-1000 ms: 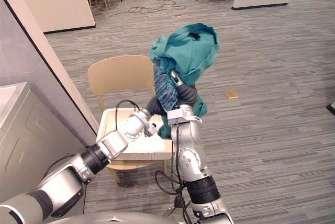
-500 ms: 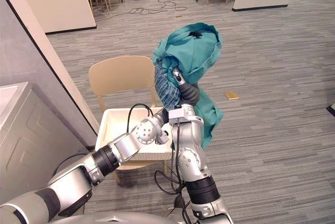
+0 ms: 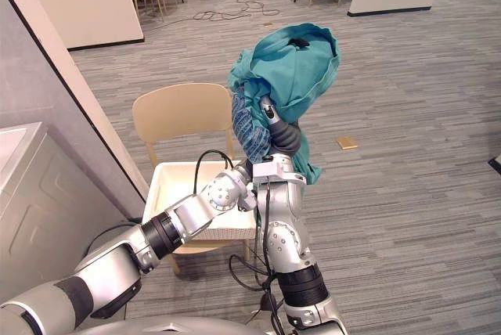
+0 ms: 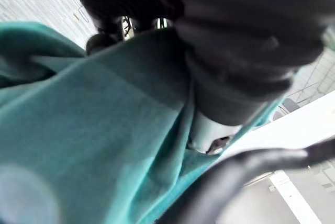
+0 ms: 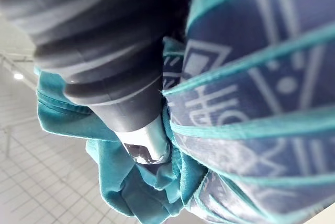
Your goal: Pick up the laundry basket with both hands and put the clothes into the washing machine.
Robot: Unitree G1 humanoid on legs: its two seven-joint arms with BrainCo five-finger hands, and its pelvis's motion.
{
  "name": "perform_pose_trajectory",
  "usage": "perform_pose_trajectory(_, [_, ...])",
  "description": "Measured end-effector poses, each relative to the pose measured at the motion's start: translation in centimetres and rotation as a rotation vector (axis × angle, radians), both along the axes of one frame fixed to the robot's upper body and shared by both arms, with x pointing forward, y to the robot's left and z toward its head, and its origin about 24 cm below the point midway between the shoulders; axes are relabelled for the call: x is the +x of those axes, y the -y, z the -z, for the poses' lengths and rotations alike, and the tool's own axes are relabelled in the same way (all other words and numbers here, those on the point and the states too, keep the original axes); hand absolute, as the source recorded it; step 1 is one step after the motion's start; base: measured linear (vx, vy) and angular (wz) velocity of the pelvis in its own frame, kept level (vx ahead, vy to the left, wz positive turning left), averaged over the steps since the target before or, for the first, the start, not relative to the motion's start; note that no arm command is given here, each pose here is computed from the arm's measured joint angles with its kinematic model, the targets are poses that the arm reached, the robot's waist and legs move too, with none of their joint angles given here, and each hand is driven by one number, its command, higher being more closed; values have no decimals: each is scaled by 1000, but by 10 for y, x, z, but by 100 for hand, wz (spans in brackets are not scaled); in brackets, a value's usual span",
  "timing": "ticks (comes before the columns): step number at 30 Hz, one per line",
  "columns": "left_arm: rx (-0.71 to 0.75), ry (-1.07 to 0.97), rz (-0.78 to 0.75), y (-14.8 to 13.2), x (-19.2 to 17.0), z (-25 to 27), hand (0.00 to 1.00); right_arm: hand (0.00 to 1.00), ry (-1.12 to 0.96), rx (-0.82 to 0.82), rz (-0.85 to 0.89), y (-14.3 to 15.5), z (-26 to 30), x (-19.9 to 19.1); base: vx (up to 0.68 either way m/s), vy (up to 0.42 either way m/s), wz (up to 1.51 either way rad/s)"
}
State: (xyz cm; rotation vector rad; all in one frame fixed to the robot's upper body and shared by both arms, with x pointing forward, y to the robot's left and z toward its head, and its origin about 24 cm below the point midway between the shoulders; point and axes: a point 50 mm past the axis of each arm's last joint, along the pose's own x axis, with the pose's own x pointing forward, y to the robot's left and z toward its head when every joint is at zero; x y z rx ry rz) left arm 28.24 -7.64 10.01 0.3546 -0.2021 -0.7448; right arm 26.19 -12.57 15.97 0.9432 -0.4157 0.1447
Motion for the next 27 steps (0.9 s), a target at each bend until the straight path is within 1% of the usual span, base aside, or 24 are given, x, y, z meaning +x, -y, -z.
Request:
perform_pose_trajectory(2, [4, -3, -2, 0, 0, 0, 100, 100, 1, -2, -3, 0, 1, -1, 0, 0, 5])
perform_pose_trajectory(3, [7, -5, -3, 0, 0, 1, 100, 0, 4, -5, -6, 1, 3, -2, 0, 0, 5])
perform_pose_trajectory(6, [10, -9, -8, -2, 1, 1, 100, 0, 5, -5, -10, 4, 9, -12, 0, 0, 5])
perform_pose_trajectory(8, [4, -28, -45, -12, 6, 6, 100, 0, -6, -12, 6, 12, 16, -19, -3, -3, 5])
perform_pose_trajectory(9, [-30, -40, -69, -21, 7, 5, 100, 0, -39, -23, 17, 19, 26, -25, -3, -5, 5])
perform_pose_trajectory(10, [-23, -41, -65, -30, 8, 7, 100, 0, -64, -31, 32, 27, 36, -33, -3, -4, 5])
perform_pose_trajectory(13, [-20, -45, -70, -37, 10, 8, 100, 0, -133, -21, 87, 42, 50, -46, -2, 0, 1])
perform_pose_trajectory(15, [-95, -56, -147, -48, 22, -2, 100, 0, -217, -21, 170, 60, 67, -52, -40, 1, -2])
perform_pose_trajectory(17, [-275, -80, -297, -81, 36, -16, 100, 0, -365, -2, 312, 87, 92, -69, -30, -4, -6])
perform_pose_trajectory(18, [-309, -81, -330, -91, 37, -16, 100, 0, -386, 3, 343, 92, 96, -74, 0, -2, -11])
perform_pose_trajectory(19, [-346, -86, -392, -108, 37, -13, 100, 0, -416, 10, 393, 101, 101, -83, 0, 0, -12])
perform_pose_trajectory(20, [-353, -95, -420, -115, 36, -9, 100, 0, -422, 12, 413, 105, 102, -85, -1, 1, -20])
perform_pose_trajectory(22, [-390, -150, -519, -138, 32, 8, 100, 0, -434, 26, 467, 113, 104, -92, -8, 0, -16])
perform_pose_trajectory(27, [-485, -177, -657, -168, 23, 16, 100, 0, -528, 42, 541, 121, 123, -98, -2, -1, -1])
